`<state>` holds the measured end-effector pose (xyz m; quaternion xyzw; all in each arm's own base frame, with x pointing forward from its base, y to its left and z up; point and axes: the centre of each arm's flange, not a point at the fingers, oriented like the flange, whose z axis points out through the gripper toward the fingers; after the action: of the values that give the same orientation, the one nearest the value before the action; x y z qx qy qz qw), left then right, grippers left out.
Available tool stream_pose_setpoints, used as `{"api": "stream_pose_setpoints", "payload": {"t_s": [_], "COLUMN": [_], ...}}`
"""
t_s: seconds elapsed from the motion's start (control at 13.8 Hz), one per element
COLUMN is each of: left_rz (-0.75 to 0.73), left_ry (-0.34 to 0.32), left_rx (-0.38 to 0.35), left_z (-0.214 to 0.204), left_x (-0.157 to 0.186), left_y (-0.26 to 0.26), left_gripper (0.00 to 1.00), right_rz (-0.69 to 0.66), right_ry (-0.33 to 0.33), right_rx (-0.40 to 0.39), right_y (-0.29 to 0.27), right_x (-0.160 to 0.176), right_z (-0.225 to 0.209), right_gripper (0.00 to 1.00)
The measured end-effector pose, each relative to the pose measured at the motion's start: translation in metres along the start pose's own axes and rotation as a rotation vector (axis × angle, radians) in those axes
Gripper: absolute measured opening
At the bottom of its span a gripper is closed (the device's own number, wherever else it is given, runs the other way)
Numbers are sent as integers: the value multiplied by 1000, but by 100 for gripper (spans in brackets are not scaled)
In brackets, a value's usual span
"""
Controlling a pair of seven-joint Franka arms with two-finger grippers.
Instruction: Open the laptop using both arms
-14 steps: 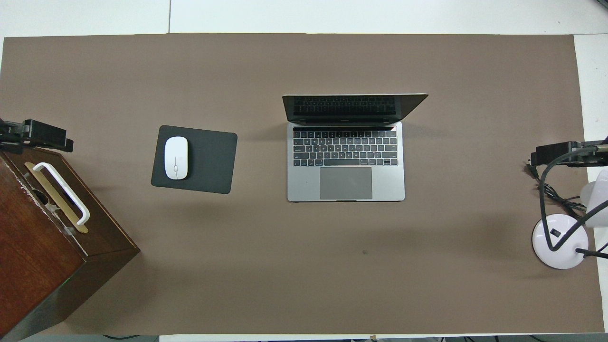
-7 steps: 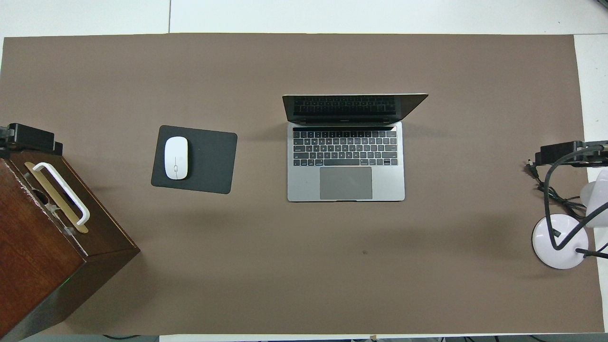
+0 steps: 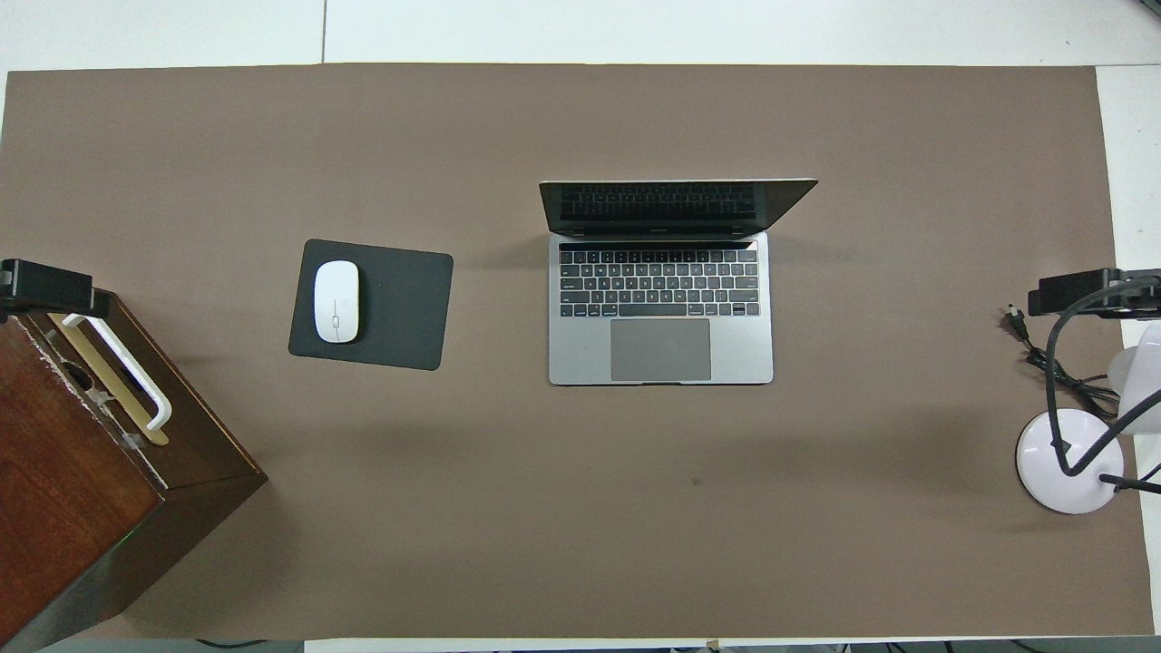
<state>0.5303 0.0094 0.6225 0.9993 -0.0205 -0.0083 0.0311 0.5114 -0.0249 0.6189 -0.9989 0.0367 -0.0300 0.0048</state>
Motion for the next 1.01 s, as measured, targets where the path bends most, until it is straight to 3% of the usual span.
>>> {"api": "stream_pose_setpoints", "payload": {"t_s": [0.29, 1.01], "left_rz": [6, 10], "left_ry": [-12, -12], "left_rx": [55, 58], "left_z": [13, 13], "left_x": [-1, -5], "left_y": [-3, -1], "left_gripper": [100, 100], "right_rz": [0, 1], "right_ry": [1, 3], "right_rx": [0, 0], "right_y": [0, 0], "right_x": [0, 0], "right_z": [0, 0], "right_gripper": [100, 100]}}
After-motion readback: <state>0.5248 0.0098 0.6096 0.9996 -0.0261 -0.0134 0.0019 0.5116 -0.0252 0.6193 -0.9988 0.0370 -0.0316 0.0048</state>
